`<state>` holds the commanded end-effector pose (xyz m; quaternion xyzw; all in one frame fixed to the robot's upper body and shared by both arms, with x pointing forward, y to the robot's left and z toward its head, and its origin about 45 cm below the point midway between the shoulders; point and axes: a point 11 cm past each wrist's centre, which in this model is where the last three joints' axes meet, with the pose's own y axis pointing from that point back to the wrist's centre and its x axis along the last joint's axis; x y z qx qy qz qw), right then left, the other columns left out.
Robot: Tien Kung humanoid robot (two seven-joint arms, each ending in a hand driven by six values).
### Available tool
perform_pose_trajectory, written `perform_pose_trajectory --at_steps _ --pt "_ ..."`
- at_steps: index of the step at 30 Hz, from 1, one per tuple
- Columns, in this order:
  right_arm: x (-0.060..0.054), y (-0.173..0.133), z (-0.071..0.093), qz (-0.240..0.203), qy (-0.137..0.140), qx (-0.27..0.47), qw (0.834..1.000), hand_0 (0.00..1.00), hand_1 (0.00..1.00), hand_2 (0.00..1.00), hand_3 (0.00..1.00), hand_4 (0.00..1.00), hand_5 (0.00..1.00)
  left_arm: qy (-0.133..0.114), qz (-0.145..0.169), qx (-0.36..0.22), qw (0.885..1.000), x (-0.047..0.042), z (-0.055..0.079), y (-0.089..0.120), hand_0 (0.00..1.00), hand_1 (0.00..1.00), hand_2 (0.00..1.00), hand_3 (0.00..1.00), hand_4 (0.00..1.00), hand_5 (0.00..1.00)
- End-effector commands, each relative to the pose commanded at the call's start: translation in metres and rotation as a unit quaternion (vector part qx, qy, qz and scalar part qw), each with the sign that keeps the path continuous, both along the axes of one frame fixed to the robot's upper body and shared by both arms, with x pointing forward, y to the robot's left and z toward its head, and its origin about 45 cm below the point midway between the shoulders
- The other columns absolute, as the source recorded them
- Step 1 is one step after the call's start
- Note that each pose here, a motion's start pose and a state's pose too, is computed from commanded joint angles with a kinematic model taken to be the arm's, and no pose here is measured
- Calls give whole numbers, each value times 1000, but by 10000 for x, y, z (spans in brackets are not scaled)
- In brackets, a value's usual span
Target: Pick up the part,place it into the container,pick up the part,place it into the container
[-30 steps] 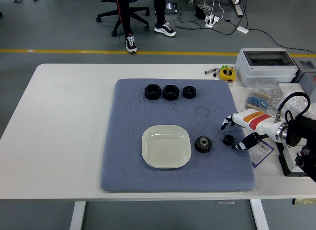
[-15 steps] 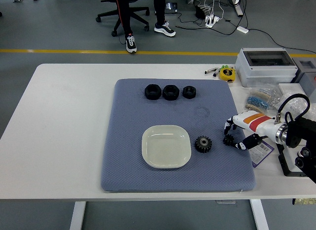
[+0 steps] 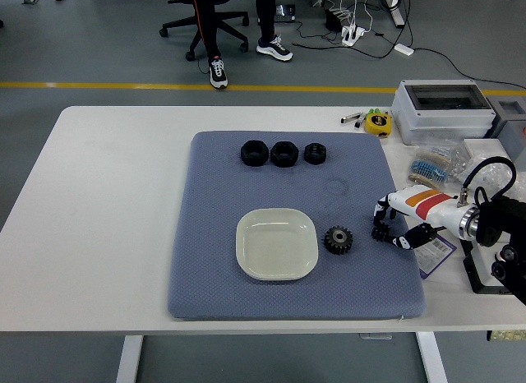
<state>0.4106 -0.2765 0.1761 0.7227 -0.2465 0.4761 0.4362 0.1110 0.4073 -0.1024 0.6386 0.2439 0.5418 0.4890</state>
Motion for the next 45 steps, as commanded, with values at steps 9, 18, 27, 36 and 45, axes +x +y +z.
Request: perform_pose_trajectory --at_steps 9,18,27,36,45 --pt "-7 -16 -13 -2 4 3 1000 261 405 486 518 638 87 1 -2 -1 1000 0 -2 -6 712 672 636 560 635 576" --pt "-11 -15 -11 -2 4 12 1000 173 340 438 479 614 98 1 -2 -1 1000 3 -3 -11 713 673 636 560 635 576" --pt "-15 -13 -12 -3 6 19 1000 85 150 293 399 812 53 1 -2 -2 1000 6 -2 -12 713 673 636 560 634 575" --pt "3 -34 17 -6 4 21 1000 81 151 291 399 815 50 0 -1 -2 1000 17 0 -13 713 674 636 560 635 575" --pt "9 -39 28 -8 4 23 1000 76 135 281 403 809 74 1 -1 -2 1000 12 0 -10 713 672 637 560 636 578"
